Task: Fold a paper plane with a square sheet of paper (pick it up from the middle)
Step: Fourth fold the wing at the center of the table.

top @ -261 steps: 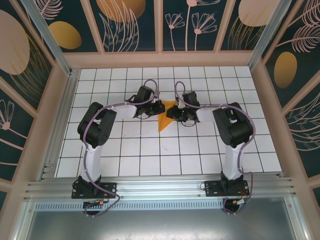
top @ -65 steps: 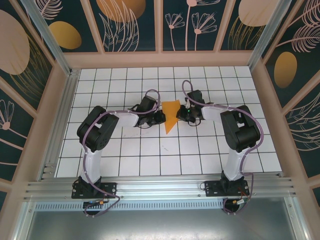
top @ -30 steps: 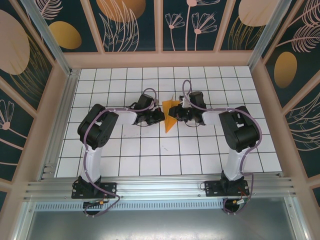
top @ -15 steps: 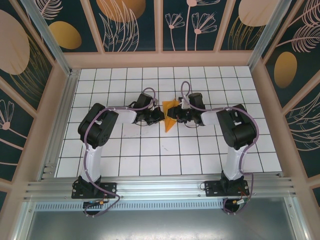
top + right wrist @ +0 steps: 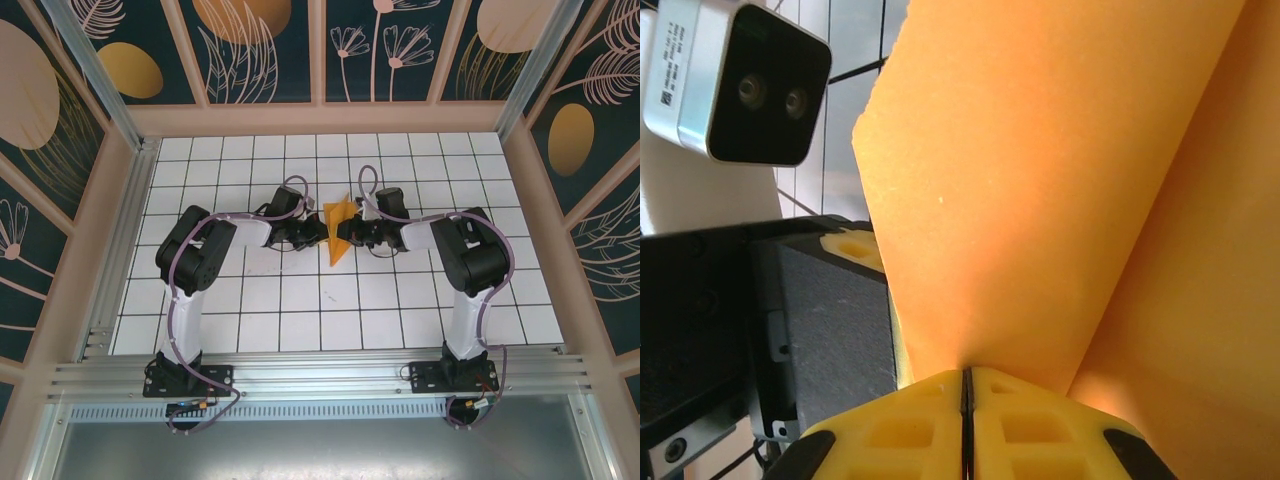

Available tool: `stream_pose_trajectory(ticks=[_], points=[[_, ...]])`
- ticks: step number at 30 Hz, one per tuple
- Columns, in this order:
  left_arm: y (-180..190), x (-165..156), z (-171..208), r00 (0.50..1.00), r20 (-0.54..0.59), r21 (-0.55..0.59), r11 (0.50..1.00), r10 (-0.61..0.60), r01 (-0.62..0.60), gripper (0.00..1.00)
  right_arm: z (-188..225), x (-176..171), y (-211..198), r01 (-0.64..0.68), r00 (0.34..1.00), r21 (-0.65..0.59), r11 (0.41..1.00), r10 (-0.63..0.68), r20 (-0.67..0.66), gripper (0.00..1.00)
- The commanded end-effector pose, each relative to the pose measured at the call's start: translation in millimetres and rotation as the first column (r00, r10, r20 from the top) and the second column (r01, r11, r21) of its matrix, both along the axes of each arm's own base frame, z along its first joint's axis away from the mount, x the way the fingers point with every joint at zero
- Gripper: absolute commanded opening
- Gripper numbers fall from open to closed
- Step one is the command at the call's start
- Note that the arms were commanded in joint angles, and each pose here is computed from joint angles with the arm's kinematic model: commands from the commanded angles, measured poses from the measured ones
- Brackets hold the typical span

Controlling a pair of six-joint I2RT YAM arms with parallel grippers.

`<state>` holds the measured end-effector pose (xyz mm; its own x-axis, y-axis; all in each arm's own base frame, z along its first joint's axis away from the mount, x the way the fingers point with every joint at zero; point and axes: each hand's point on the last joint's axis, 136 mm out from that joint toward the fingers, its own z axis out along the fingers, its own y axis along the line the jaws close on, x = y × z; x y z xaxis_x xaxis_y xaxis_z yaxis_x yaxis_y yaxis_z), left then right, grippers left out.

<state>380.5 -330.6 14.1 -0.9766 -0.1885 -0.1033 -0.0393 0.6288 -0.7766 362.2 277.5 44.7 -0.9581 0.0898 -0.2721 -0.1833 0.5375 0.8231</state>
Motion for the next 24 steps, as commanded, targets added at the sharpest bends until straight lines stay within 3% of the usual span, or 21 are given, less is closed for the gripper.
stream_pose_trajectory(ticks=[1,12,24], points=[[25.8,-23.6,-66.5,0.99,-0.13,0.138,0.99,0.057,-0.039,0.0,-9.8,-4.4,3.1,-0.043,0.999,-0.021,0.999,0.042,-0.004,0.11],[26.3,-24.1,-61.5,0.99,-0.124,0.112,0.992,0.064,-0.05,0.0,-18.8,-0.1,2.4,-0.033,0.999,-0.048,0.998,0.032,-0.022,0.1],[18.8,3.1,19.5,0.995,0.05,-0.078,0.994,0.086,-0.082,0.05,-25.7,0.0,-0.3,-0.033,0.999,-0.076,0.997,0.031,-0.025,0.1]])
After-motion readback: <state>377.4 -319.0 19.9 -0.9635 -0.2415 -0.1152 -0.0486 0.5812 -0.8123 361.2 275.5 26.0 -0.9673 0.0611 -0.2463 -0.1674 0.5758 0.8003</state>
